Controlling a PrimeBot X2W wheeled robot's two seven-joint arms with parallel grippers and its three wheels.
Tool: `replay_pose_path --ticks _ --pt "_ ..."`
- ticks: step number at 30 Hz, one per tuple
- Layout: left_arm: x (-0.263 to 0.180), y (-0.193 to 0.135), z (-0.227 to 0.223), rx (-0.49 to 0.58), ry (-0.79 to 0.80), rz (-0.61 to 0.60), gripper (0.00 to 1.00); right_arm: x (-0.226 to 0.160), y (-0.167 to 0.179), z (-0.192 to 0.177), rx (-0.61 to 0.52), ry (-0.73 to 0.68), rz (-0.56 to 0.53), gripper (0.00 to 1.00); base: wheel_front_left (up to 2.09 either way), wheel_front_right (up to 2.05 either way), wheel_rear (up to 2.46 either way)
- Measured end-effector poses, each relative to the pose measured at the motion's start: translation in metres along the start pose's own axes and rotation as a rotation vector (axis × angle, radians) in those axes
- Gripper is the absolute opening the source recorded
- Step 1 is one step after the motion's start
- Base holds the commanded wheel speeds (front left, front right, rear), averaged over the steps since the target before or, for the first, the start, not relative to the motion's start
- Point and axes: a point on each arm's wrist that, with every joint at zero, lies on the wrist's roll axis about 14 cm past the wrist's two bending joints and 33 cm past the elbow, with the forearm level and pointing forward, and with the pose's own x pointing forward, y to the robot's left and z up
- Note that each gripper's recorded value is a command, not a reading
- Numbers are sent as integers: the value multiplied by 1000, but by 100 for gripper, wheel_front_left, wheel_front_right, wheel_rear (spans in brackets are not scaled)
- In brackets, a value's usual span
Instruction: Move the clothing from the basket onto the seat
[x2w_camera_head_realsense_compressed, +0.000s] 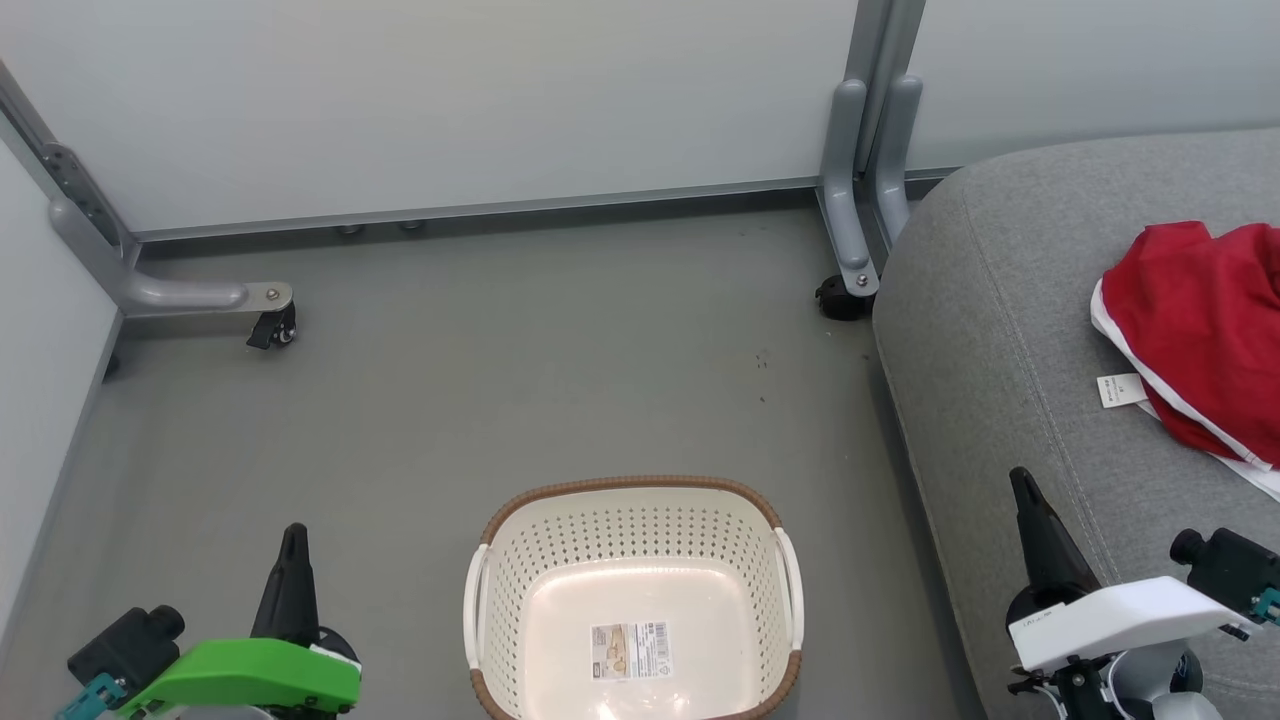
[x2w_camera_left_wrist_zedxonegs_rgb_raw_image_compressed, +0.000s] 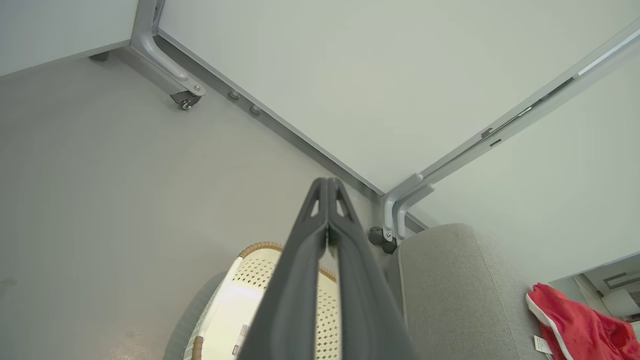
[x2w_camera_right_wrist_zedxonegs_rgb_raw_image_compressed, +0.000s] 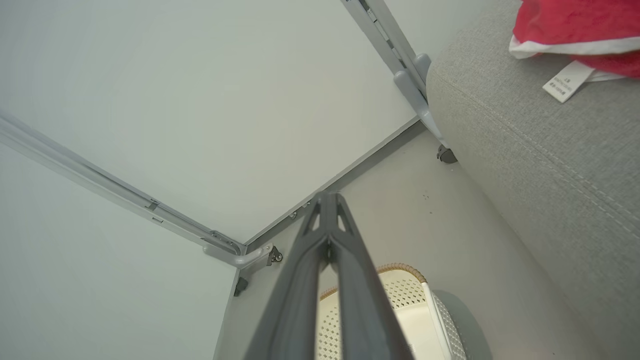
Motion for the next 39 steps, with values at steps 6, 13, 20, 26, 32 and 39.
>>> replay_pose_path --ticks 6,13,20,26,32,39 --pt "1 1 3 -77 -2 7 0 4 -1 3 80 -9 -3 0 0 0 0" --pt "4 -1 6 -167 -6 0 0 6 -4 4 170 -11 -12 0 0 0 0" --pt "5 -3 8 -251 -6 -3 0 8 -7 5 252 -13 -20 0 0 0 0" --pt "7 -4 12 -316 -10 -8 0 10 -7 7 317 -20 -20 0 0 0 0" --pt "9 -6 16 -379 -17 -18 0 12 -8 8 380 -23 -23 0 0 0 0" --pt "10 -8 18 -446 -16 -28 0 14 -10 9 451 -28 -27 0 0 0 0"
